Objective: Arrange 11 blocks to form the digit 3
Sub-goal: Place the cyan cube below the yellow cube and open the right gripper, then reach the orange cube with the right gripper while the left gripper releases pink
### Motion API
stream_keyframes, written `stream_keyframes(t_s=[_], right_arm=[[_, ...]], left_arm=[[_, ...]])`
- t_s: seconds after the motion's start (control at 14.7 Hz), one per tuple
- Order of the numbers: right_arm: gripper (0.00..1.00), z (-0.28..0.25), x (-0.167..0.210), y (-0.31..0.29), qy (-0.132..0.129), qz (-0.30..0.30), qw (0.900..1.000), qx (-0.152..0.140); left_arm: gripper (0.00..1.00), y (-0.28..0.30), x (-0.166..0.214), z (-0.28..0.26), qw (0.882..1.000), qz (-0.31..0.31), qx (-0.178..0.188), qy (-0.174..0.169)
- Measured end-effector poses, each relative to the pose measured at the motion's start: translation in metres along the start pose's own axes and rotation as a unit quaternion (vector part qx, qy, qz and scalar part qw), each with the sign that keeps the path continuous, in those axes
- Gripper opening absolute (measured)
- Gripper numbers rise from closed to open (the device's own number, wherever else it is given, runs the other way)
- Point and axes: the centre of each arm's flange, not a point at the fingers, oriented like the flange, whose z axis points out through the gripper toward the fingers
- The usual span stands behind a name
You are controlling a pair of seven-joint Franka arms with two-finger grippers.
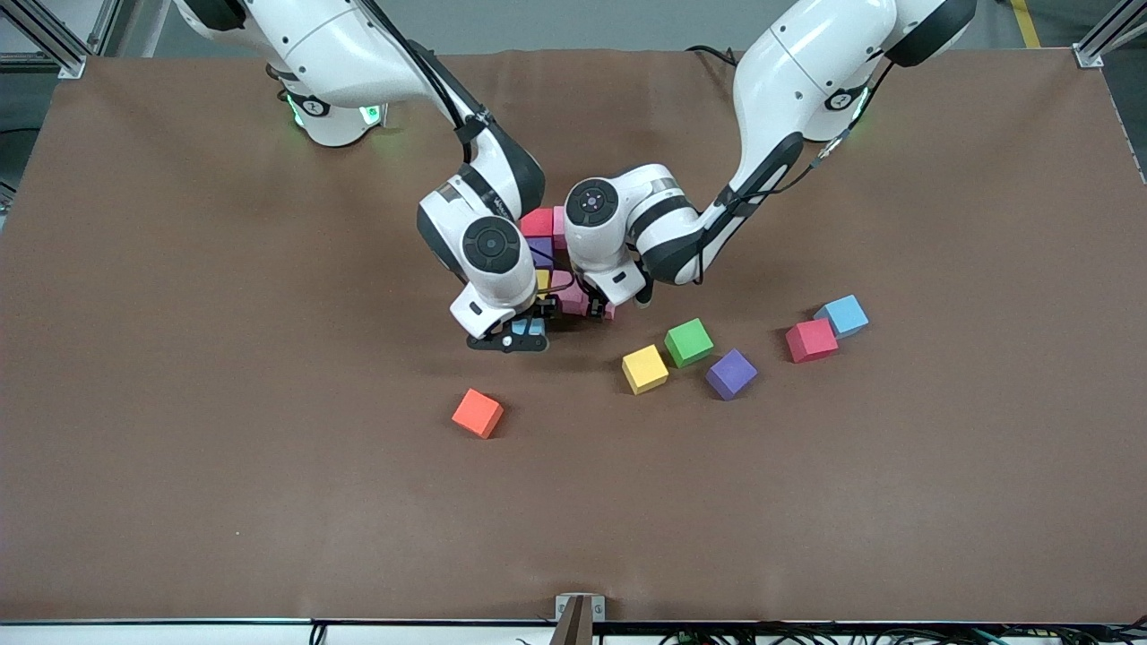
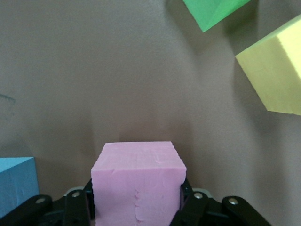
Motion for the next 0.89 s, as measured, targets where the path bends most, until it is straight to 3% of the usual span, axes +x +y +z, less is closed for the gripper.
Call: stream_keyframes(t_s=[0.34, 0.48, 0.89], right_arm=[[1.0, -0.049, 0.041, 0.059, 0.013, 0.054, 0.998, 0.01], [1.0, -0.062, 0.062, 0.095, 0.016, 0.085, 0.996, 0.012], [1.0, -0.074, 0.11, 0.18, 0.032, 0.153, 0.988, 0.02]], left_arm=[[0.64, -0.001, -0.001, 0.0, 1.0, -0.011, 0.001, 0.0], [0.59, -0.002, -0.001, 0.0, 1.0, -0.022, 0.001, 0.0], [0.59, -0.003, -0.002, 0.0, 0.999, -0.041, 0.001, -0.001]])
